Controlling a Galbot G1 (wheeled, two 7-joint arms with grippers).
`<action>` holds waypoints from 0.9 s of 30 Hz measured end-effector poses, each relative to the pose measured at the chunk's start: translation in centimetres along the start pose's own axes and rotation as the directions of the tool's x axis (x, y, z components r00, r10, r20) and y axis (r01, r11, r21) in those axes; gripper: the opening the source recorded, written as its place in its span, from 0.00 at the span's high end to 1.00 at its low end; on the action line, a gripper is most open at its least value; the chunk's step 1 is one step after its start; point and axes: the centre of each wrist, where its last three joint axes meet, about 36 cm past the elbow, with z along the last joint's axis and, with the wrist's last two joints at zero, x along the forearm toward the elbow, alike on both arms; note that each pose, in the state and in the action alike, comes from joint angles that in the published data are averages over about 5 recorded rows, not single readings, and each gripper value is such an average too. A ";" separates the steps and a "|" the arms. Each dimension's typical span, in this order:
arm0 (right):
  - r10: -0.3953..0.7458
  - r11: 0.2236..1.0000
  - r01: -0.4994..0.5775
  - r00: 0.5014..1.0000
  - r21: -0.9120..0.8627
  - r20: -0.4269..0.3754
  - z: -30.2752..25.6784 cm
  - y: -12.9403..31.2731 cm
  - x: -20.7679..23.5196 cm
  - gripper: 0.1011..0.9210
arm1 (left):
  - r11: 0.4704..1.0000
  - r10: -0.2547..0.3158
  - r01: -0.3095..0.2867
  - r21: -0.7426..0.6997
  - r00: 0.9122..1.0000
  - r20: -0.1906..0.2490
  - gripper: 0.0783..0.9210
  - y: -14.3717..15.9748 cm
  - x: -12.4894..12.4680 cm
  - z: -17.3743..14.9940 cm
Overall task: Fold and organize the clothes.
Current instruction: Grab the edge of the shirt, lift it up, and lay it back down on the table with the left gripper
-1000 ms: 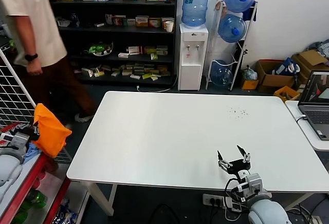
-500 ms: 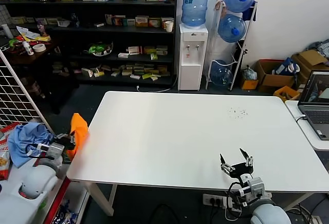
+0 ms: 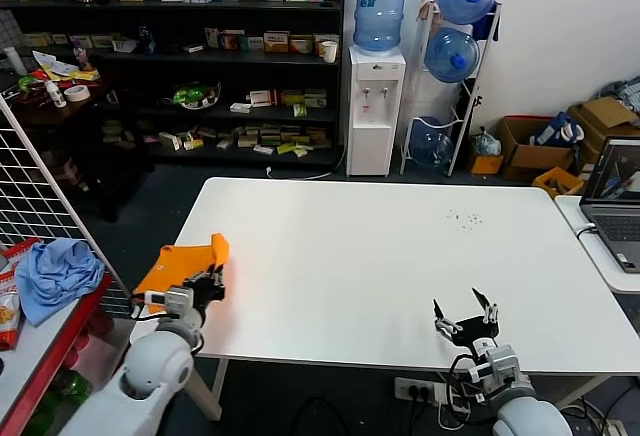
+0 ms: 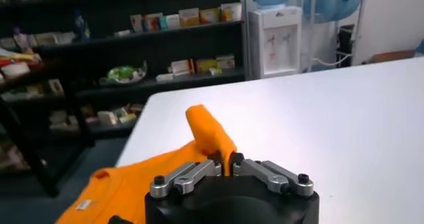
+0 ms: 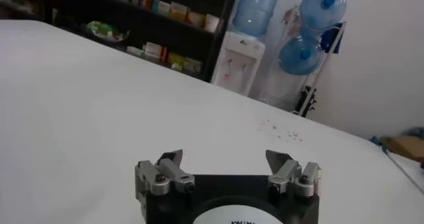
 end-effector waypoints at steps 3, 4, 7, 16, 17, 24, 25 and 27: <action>0.005 1.000 -0.005 1.000 0.004 -0.002 0.0 -0.2 0.1 0.12 | 0.998 0.023 -0.023 0.056 1.000 0.000 0.92 -2.9 -0.9 0.2; 0.006 1.000 -0.006 1.000 0.005 -0.003 0.1 -0.2 0.2 0.12 | 0.997 0.031 -0.031 0.074 1.000 0.000 0.92 -3.8 -1.2 0.2; 0.011 1.000 -0.011 1.000 0.006 -0.005 0.3 -0.4 0.3 0.12 | 0.991 0.056 -0.056 0.122 0.998 0.001 0.92 -6.8 -1.9 0.4; 0.030 1.000 -0.030 1.000 0.005 0.002 0.6 -0.8 0.3 0.12 | 0.963 0.133 -0.130 0.237 0.991 0.004 0.92 -15.9 -2.7 1.0; 0.032 0.999 -0.032 0.999 0.004 0.003 0.6 -0.8 0.3 0.12 | 0.959 0.140 -0.137 0.248 0.990 0.008 0.92 -16.9 -2.7 0.9; 0.049 0.999 -0.049 0.999 0.000 0.004 0.8 -1.3 0.4 0.12 | 0.938 0.174 -0.178 0.297 0.984 0.040 0.90 -22.0 -3.6 1.0; 0.053 0.999 -0.053 0.999 -0.001 0.004 0.8 -1.3 0.4 0.12 | 0.935 0.180 -0.185 0.302 0.983 0.045 0.89 -22.5 -3.7 1.1; 0.060 0.998 -0.060 0.998 -0.003 0.004 0.7 -1.5 0.4 0.12 | 0.928 0.193 -0.201 0.313 0.980 0.058 0.82 -23.5 -3.8 1.2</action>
